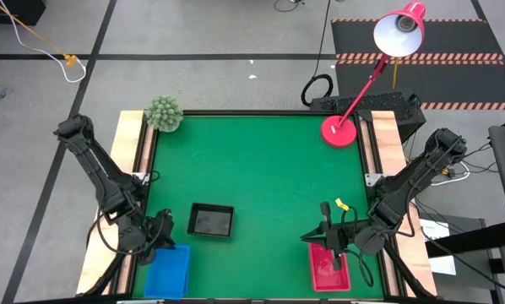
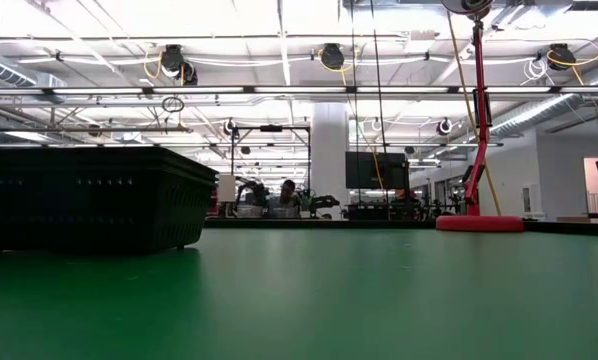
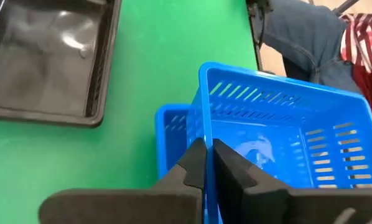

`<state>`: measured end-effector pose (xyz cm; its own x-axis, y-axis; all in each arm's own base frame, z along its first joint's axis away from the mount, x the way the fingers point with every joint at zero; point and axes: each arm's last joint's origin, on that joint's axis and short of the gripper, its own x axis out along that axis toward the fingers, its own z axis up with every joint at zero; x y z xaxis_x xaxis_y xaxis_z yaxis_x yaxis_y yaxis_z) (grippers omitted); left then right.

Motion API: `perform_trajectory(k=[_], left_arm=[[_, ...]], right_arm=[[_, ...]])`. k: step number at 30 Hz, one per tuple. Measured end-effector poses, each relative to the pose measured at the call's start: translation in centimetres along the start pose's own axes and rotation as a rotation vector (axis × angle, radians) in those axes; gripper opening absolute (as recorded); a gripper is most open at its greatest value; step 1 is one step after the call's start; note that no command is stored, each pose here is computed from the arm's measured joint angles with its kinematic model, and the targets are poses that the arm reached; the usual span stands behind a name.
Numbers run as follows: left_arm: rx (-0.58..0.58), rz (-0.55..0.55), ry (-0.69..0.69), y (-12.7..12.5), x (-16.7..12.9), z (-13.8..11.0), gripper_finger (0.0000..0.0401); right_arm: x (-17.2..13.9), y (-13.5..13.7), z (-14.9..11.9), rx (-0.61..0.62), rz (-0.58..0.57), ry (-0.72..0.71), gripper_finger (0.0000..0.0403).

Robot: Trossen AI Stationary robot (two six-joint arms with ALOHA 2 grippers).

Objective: Stack baskets by color
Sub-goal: Stack the right blue bin on the left stacked blue bins, then adjust the black bins

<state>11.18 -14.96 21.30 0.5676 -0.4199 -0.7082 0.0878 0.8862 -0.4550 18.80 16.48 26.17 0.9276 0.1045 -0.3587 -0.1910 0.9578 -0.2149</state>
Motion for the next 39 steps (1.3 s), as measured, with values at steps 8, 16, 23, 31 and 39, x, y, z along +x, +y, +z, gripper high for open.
perform_trajectory(k=[8,16,23,31,39], left_arm=[[-0.03,0.032,0.023,0.8,0.5,-0.7,0.0023],[-0.086,0.035,0.014,0.8,0.5,-0.7,0.0036],[-0.133,0.038,0.015,0.8,0.5,-0.7,0.0109],[-0.257,-0.005,0.064,0.6,0.4,-0.8,0.0153],[-0.127,-0.006,-0.051,-0.8,-1.0,1.4,0.0101]], right_arm=[[0.0,0.0,0.0,0.0,0.0,0.0,0.0013],[0.0,0.0,0.0,0.0,0.0,0.0,0.0013],[0.0,0.0,0.0,0.001,0.0,0.0,0.0013],[0.0,0.0,0.0,0.018,0.0,0.0,0.0013],[0.0,0.0,0.0,0.021,-0.002,-0.002,0.0013]])
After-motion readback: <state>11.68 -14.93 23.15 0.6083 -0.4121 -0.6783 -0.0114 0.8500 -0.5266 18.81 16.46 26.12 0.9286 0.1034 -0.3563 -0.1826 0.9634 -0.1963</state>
